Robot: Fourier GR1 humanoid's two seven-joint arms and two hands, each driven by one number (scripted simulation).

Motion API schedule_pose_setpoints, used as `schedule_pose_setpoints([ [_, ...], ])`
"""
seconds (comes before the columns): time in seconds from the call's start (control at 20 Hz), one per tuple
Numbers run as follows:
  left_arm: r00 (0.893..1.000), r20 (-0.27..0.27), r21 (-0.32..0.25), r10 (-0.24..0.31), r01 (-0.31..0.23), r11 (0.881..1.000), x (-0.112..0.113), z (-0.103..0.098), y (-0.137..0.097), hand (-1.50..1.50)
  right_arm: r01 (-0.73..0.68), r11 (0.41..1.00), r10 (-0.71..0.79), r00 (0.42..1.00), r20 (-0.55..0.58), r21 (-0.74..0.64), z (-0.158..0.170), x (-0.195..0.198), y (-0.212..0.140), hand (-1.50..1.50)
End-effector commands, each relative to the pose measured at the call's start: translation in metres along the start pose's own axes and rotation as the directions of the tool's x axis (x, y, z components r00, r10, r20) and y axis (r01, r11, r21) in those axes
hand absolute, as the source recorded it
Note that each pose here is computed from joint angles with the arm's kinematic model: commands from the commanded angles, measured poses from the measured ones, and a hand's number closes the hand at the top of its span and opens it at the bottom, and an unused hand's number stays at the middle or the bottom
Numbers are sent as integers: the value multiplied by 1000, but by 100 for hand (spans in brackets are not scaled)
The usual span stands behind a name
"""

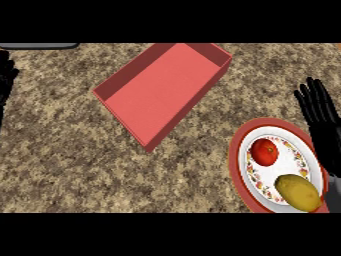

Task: Pick the lemon from the plate and place it in the cardboard box

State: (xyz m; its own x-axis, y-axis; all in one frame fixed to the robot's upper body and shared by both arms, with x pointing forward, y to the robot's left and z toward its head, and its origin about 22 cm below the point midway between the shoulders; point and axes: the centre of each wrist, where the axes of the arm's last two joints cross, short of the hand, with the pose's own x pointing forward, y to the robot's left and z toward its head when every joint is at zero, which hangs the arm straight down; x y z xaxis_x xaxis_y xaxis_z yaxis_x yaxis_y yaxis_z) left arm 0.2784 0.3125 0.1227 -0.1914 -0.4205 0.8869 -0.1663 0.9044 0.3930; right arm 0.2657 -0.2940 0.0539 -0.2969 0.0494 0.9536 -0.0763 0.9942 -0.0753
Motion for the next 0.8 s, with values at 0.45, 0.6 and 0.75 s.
schedule_pose_setpoints([
  [0.45,977,-148,-321,153,-194,927,-25,33,-89,0,-591,671,667,745,-15,448,39,29,-56,-150],
  [0.6,975,-163,-330,149,-196,923,-29,30,-88,0,-716,512,743,646,175,474,56,35,-59,-150],
  [0.75,975,-157,-353,160,-207,912,-30,40,-102,0,-808,412,775,554,305,420,67,54,-72,-150],
])
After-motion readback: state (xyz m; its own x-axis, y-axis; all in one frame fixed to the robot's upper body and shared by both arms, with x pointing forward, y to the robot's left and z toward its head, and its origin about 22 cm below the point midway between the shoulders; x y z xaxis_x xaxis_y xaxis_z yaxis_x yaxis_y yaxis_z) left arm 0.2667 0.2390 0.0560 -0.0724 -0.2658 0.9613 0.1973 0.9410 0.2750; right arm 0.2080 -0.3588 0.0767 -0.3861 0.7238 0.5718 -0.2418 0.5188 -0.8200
